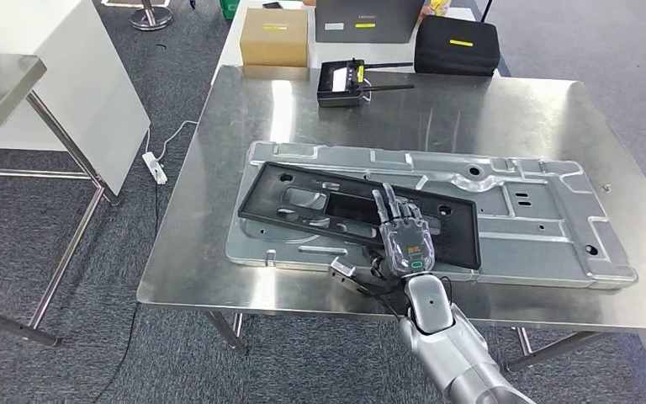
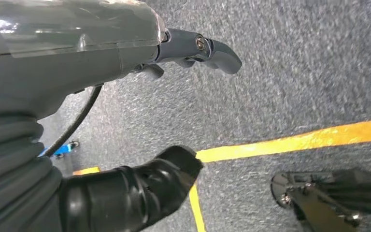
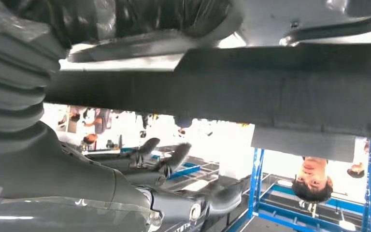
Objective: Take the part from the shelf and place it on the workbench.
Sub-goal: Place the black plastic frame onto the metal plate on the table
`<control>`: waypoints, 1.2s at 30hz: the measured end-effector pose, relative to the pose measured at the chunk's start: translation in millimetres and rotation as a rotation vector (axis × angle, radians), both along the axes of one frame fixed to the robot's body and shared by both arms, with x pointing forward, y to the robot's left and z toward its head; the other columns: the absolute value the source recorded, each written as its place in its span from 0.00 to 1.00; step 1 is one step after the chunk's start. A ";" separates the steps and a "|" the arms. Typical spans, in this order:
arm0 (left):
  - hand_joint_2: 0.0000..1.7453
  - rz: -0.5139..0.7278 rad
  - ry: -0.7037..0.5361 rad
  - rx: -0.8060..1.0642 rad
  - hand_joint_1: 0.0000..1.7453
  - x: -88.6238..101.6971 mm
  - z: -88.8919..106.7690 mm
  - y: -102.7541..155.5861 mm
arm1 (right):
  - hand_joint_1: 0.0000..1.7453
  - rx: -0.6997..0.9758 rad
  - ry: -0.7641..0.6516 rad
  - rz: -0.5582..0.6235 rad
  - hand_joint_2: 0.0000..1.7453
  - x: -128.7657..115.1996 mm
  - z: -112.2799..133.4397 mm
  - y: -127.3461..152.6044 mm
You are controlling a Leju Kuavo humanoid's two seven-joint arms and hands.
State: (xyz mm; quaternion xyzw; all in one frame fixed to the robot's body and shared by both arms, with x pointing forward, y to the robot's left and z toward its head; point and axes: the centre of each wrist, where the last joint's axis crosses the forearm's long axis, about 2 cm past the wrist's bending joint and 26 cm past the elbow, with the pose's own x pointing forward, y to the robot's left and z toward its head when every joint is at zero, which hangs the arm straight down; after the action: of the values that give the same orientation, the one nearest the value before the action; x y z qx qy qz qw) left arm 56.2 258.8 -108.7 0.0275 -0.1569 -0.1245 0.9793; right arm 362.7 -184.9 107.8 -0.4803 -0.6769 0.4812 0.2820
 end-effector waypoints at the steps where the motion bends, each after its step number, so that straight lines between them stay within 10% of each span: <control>1: 0.00 0.001 0.000 0.000 0.00 0.1 0.0 0.0 | 0.00 0.003 0.004 -0.002 0.00 -0.1 -0.7 -0.7; 36: 0.00 0.018 0.014 0.011 0.00 2.4 0.2 3.1 | 0.00 0.066 0.045 -0.042 0.00 -0.9 -6.5 -10.0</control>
State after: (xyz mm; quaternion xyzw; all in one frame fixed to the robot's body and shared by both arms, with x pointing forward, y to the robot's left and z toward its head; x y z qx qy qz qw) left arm 58.6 261.9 -108.6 0.0332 -0.1491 -0.1167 0.9814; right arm 361.8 -195.0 101.3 -0.4738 -0.6758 0.4634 0.3227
